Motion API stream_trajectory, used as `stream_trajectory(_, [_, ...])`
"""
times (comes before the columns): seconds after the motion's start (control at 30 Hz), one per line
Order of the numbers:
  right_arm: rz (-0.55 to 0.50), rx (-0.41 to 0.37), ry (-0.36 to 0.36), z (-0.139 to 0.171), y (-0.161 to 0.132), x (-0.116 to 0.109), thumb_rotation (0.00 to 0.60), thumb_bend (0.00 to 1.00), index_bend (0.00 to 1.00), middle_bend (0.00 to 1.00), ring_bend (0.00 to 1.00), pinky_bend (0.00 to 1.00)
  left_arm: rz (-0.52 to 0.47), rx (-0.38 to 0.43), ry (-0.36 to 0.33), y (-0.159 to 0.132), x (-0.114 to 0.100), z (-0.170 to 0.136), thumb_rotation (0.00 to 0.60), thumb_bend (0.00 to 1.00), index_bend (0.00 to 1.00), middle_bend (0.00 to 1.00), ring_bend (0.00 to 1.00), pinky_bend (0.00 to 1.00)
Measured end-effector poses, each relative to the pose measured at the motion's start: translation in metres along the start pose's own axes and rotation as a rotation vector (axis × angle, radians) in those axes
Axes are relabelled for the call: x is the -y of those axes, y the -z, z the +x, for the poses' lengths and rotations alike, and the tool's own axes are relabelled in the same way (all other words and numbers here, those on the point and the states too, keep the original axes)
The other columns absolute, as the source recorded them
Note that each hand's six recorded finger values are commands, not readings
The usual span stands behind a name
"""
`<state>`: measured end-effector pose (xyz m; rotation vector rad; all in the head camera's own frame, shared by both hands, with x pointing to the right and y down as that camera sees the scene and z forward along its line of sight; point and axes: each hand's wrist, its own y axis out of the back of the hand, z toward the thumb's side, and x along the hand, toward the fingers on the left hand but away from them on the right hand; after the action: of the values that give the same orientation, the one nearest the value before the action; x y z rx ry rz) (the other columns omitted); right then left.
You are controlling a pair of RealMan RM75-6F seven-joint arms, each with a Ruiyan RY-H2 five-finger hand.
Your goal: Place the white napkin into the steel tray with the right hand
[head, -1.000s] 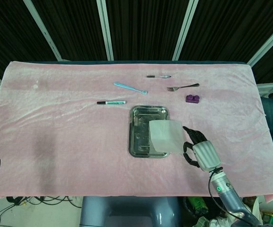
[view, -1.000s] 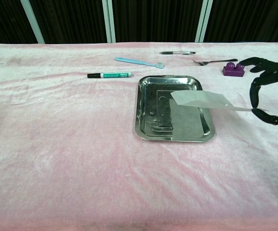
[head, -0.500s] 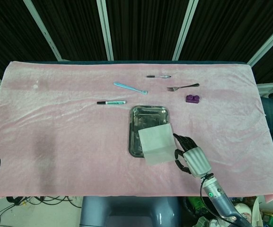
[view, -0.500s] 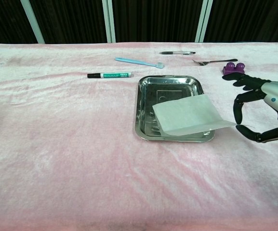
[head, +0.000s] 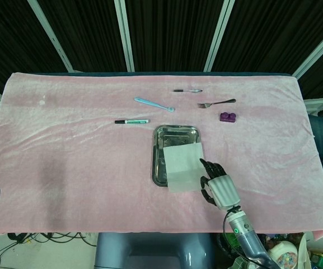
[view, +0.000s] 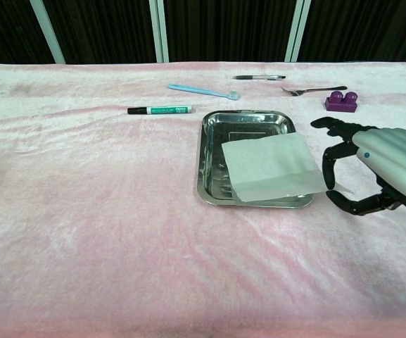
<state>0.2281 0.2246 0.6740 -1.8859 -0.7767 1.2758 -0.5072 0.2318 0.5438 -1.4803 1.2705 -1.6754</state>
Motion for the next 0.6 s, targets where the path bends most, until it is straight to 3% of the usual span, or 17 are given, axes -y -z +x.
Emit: stream_trajectory(0.6, [-0.037,0.027,-0.037,-0.014,-0.02,0.003,0.6,0.44,0.79,0.05,0.13,0.15,0.001,0.0,0.003,-0.001,0.001,0.0,0.6,0.4,0.15,0.05,0.0,0.0])
